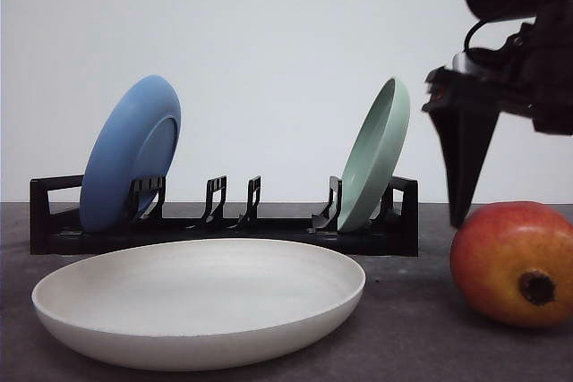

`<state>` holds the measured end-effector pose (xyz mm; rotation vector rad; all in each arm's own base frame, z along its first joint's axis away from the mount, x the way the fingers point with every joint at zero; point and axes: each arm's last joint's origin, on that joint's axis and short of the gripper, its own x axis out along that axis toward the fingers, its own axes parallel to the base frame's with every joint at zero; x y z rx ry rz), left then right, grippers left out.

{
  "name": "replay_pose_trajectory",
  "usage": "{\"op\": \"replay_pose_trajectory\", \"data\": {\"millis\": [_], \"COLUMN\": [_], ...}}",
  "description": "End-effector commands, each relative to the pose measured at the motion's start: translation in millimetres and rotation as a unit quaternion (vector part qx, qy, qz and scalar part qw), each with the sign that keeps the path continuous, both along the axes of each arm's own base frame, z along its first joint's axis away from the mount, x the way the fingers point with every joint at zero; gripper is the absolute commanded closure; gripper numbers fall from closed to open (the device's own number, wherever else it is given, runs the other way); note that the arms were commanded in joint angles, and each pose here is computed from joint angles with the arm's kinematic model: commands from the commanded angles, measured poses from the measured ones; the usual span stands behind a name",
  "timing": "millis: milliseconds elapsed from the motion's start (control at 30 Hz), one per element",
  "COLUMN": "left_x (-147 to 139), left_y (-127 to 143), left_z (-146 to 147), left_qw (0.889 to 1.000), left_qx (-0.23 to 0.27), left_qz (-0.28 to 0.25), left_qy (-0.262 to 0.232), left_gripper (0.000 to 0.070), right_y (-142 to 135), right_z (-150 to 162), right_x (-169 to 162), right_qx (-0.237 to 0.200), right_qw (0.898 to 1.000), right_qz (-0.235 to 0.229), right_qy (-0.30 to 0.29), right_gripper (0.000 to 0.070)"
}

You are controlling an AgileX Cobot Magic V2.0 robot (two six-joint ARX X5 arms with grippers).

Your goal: Place pomegranate in white plate

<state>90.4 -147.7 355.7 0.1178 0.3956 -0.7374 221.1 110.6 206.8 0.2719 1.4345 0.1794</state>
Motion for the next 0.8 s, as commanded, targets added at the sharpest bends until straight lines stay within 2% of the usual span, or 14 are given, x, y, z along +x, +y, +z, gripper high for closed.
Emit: {"op": "replay_pose_trajectory", "data": {"millis": [0, 400, 433, 533, 767], "left_x": [-1.1, -1.1, -1.1, -1.1, -1.1], "left_y": [-1.9, -1.8, -1.8, -1.8, -1.8], "left_z": [5.6, 5.5, 5.5, 5.5, 5.5], "left_qw": [1.000, 1.000, 1.000, 1.000, 1.000], "left_qx": [-0.012, -0.009, -0.008, -0.002, -0.002], "left_qz": [-0.005, -0.006, -0.007, -0.011, -0.010], "left_qy": [-0.002, -0.004, -0.005, -0.012, -0.012], "left_gripper": [0.0305, 0.0305, 0.0305, 0.0305, 0.0305], "right_y": [6.9, 19.6, 19.7, 19.5, 19.7], "right_z": [-0.6, -19.9, -20.0, -20.0, -19.4], "right_x": [4.4, 7.3, 7.2, 6.9, 7.1], "right_qx": [0.002, -0.030, -0.031, -0.031, -0.030], "right_qw": [1.000, 0.999, 0.999, 0.999, 0.999], "right_qz": [-0.018, -0.030, -0.030, -0.030, -0.024], "right_qy": [0.003, 0.030, 0.030, 0.032, 0.028], "right_gripper": [0.0080, 0.0092, 0.0113, 0.0271, 0.0371]}}
